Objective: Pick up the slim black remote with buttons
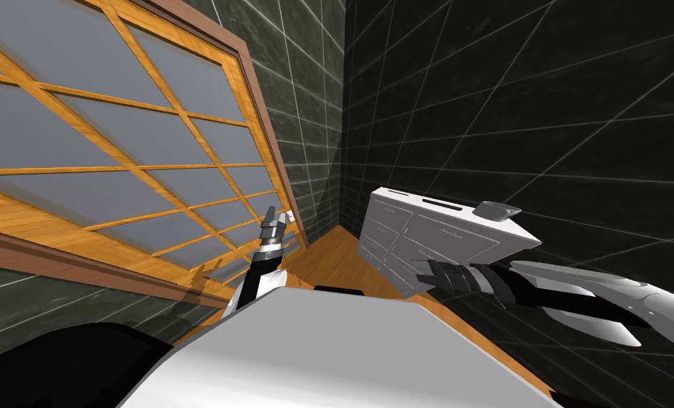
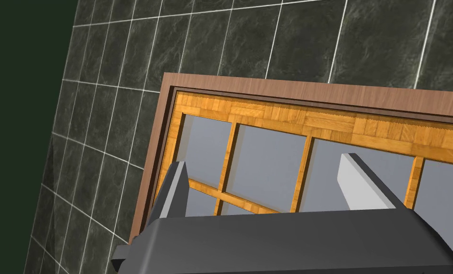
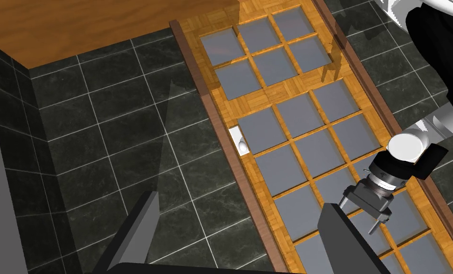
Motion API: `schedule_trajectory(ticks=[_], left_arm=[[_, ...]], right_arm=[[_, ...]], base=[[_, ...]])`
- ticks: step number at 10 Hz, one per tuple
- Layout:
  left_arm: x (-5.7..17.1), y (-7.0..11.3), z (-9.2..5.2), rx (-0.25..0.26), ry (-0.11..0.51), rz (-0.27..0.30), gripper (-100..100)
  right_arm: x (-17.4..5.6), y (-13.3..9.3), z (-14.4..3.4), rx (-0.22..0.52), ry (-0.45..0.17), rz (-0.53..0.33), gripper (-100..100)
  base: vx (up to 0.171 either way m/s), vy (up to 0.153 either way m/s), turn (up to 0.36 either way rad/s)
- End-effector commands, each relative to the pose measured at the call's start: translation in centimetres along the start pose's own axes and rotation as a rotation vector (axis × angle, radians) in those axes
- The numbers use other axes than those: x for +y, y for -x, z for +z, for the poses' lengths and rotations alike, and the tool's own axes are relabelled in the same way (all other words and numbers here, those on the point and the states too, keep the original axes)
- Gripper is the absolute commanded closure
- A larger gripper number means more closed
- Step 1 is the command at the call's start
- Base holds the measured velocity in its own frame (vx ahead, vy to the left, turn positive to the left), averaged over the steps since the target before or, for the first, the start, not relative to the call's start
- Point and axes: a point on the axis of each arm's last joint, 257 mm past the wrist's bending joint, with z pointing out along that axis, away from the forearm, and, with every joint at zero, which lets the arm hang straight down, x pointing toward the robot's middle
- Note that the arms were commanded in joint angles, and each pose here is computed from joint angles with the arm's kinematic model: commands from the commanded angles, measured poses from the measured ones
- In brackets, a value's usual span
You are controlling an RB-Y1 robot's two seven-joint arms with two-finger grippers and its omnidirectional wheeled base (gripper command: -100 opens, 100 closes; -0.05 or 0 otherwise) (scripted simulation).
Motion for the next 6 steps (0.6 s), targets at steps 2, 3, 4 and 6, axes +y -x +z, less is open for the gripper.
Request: schedule_trajectory(ticks=[2, 3, 4, 6], left_arm=[[0.0, 0.0, 0.0, 0.0, 0.0, 0.0, 0], [0.0, 0.0, 0.0, 0.0, 0.0, 0.0, 0], [0.0, 0.0, 0.0, 0.0, 0.0, 0.0, 0], [0.0, 0.0, 0.0, 0.0, 0.0, 0.0, 0]], right_arm=[[-1.4, -0.8, -3.7, 0.083, -0.062, -0.022, -100], [-1.6, -0.7, -4.6, 0.103, -0.082, -0.03, -100], [-1.8, -0.5, -5.4, 0.121, -0.1, -0.036, -100], [-2.4, -0.8, -8.1, 0.171, -0.145, -0.045, -100]], base=[[-0.007, -0.01, 0.167], [0.0, -0.016, 0.105], [0.002, -0.009, -0.004], [0.011, -0.011, 0.159]])
